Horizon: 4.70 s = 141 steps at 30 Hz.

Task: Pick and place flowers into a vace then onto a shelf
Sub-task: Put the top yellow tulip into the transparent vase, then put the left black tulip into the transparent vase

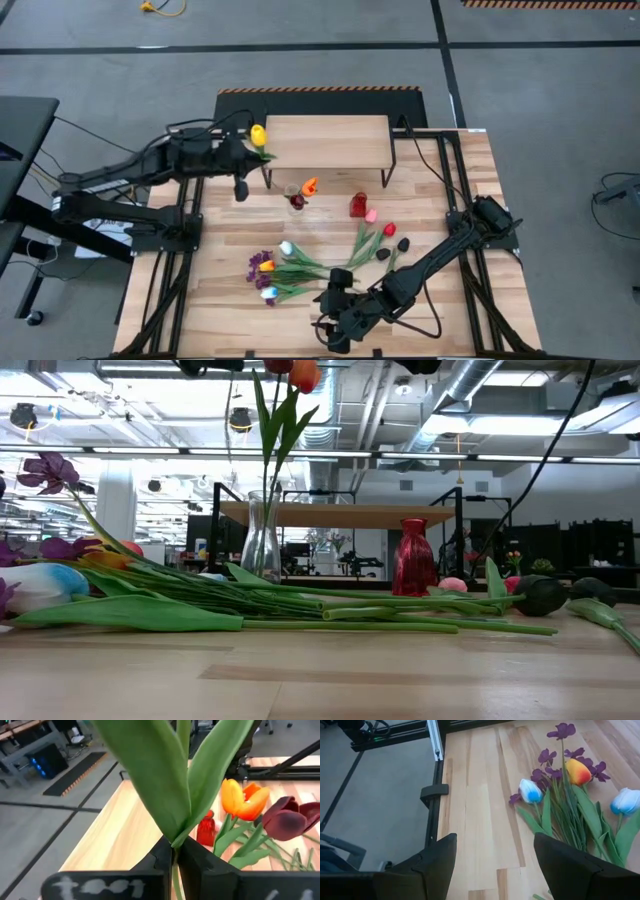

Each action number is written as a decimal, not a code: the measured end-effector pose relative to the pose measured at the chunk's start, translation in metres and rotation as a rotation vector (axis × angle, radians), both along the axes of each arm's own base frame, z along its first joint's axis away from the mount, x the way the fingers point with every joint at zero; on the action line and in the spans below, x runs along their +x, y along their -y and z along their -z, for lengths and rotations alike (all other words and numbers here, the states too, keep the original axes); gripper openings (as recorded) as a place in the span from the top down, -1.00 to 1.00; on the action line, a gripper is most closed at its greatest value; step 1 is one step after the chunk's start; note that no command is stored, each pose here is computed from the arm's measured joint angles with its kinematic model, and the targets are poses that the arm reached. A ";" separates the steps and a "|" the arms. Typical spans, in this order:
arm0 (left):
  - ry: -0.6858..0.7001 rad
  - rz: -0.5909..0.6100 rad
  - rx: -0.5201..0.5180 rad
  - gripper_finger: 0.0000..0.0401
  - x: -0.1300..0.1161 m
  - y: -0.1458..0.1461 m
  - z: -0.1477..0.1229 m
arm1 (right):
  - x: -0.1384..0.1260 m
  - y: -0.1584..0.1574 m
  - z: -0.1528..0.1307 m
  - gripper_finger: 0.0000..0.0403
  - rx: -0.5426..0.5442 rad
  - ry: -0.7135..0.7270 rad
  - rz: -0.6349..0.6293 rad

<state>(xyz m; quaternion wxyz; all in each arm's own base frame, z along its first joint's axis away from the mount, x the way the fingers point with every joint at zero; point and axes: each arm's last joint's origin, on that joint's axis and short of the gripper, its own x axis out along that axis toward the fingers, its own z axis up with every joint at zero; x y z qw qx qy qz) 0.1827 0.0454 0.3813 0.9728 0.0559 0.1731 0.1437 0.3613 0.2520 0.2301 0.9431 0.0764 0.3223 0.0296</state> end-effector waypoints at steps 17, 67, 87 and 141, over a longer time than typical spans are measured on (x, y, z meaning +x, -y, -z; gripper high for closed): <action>0.074 0.056 -0.004 1.00 0.007 -0.014 0.023 | 0.000 0.000 0.000 -0.29 0.018 -0.004 0.015; 0.070 0.067 -0.053 0.88 0.007 -0.018 0.026 | 0.000 0.001 0.000 -0.29 0.019 -0.003 0.017; 0.088 0.109 -0.056 0.46 0.008 -0.017 0.024 | 0.000 0.001 0.000 -0.29 0.019 -0.003 0.017; 0.702 0.927 -0.295 0.19 -0.064 0.070 0.099 | -0.011 -0.003 0.009 -0.29 -0.104 -0.126 -0.161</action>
